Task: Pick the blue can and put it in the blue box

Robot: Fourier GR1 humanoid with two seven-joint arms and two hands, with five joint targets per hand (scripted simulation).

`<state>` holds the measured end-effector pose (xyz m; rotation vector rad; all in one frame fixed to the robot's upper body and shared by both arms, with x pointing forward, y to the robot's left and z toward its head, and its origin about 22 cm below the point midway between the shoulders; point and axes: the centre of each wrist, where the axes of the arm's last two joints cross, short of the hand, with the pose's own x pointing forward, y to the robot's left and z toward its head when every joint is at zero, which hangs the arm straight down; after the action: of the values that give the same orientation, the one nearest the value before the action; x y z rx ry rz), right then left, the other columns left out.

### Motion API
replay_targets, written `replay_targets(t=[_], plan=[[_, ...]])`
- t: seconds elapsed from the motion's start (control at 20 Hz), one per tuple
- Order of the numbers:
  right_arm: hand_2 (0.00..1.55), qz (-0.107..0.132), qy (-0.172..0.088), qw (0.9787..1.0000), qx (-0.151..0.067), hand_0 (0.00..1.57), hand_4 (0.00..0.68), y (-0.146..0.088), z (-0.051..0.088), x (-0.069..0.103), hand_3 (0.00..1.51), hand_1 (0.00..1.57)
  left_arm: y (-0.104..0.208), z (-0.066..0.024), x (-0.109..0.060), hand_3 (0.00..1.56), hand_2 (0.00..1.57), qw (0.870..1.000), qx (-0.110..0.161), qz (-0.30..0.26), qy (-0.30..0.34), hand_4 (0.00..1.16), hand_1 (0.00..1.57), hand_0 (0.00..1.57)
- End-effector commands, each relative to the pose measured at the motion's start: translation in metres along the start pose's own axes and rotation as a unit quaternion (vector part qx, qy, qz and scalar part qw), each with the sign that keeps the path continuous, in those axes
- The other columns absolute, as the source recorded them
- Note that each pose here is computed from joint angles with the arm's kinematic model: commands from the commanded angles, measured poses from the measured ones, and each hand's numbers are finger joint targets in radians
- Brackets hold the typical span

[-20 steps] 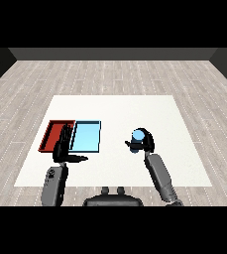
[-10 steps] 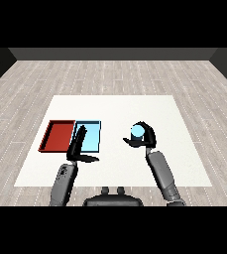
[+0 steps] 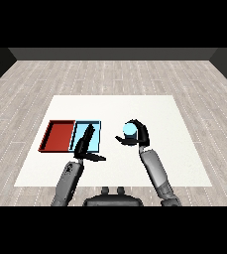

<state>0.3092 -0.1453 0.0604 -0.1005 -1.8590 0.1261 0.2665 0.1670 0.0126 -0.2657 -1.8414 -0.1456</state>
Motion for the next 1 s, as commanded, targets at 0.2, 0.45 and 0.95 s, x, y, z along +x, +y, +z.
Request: replay_targets(t=[0.2, 0.45, 0.95], plan=[[1.46, 0.008, -0.013, 0.9995, 0.028, 1.46, 0.612, -0.012, -0.001, 0.011, 1.40, 1.46, -0.030, 0.0130, -0.015, 0.00, 0.00, 0.999, -0.027, 0.026, 0.040, 0.00, 0.00, 0.00], [1.47, 0.002, -0.012, 0.9997, 0.023, 1.48, 0.619, 0.034, 0.001, 0.022, 1.40, 1.48, -0.024, 0.0002, -0.018, 0.00, 0.00, 0.998, -0.030, 0.019, 0.053, 0.00, 0.00, 0.00], [1.47, 0.002, -0.036, 0.9982, 0.048, 1.49, 0.605, 0.019, 0.011, 0.026, 1.40, 1.49, -0.045, -0.0191, -0.027, 0.00, 0.00, 0.997, -0.011, 0.034, 0.065, 0.00, 0.00, 0.00]])
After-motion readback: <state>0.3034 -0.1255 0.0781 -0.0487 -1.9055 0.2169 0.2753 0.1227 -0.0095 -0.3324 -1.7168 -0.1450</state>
